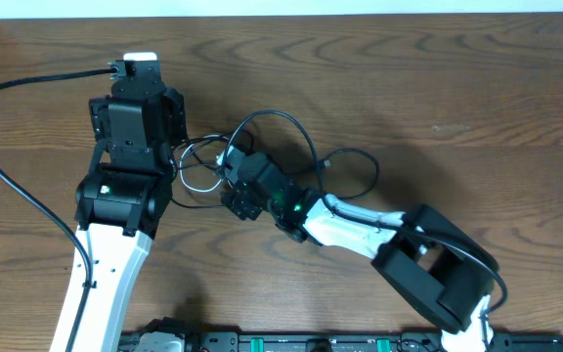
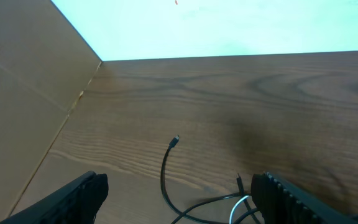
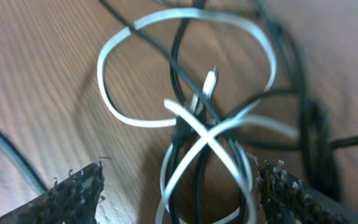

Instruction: Untangle cables

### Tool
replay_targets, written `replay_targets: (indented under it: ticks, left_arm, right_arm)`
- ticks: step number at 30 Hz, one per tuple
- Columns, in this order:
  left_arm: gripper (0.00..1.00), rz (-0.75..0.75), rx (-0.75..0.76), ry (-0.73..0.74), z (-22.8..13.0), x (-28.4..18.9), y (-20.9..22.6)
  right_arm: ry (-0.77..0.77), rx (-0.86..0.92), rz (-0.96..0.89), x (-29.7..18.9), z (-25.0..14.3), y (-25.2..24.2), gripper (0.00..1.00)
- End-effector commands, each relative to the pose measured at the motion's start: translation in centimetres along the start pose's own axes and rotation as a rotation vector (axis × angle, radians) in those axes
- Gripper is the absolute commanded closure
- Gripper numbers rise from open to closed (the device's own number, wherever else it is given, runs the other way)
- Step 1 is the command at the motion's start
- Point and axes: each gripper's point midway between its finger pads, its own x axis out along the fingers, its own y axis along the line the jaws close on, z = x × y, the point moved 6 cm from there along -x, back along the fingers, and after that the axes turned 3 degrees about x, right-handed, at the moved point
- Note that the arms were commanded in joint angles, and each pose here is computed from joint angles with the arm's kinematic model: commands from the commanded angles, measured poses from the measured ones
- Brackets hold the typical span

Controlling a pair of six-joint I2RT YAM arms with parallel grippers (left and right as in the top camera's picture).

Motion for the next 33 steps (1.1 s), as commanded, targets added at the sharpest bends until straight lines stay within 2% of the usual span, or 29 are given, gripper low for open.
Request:
replay_targets:
  ticks: [1,2,4,5,8,9,17,26,30,33]
  left_arm:
    - [0.21,0.017,0.015,0.000,0.1,-0.1,0.1]
    - [0.21,0.017,0.015,0.000,0.1,-0.1,0.1]
    - [0.21,0.017,0.015,0.000,0.1,-0.1,0.1]
    - [0.21,0.017,0.015,0.000,0.1,-0.1,0.1]
    - [0.20,0.017,0.015,0.000,0.1,-0.1,0.1]
    - [0.21,0.017,0.015,0.000,0.1,-0.1,0.1]
    - [0.20,0.017,0.017,0.004,0.0,-0.1,0.1]
    - [0.20,0.003,0.013,0.010,-0.1,-0.1,0.0]
    - [0.20,-0.104,0.015,0.007,-0.1,-0.1,-1.3]
    - [0.20,-0.272,0.015,-0.002,-0.1,-0.5,-3.1]
  right_arm:
    - [0.037,0.024,-0.023,1.4,-1.5,-0.4,0.26]
    - [0.042,0.035,-0.023,1.6,-1.7,-0.4,0.29]
    - [0.049,0.045,-0.020,1.8,-2.0,-0.3,0.43]
    - [0.050,0.050,-0.020,1.9,-2.1,-0.3,0.53]
    - [0.046,0.060,-0.021,1.9,-2.0,-0.4,0.93]
    - [0.044,0.059,-0.021,1.8,-1.9,-0.3,0.99]
    - [0.001,0.059,-0.018,-0.8,0.8,-0.3,0.99]
    - [-0.033,-0.067,-0.028,-11.4,6.1,-0.6,0.99]
    - [-0.073,-0.072,-0.087,-16.5,7.7,-1.9,0.99]
    - [-0.109,-0.058,-0.112,-19.4,8.4,-3.1,0.99]
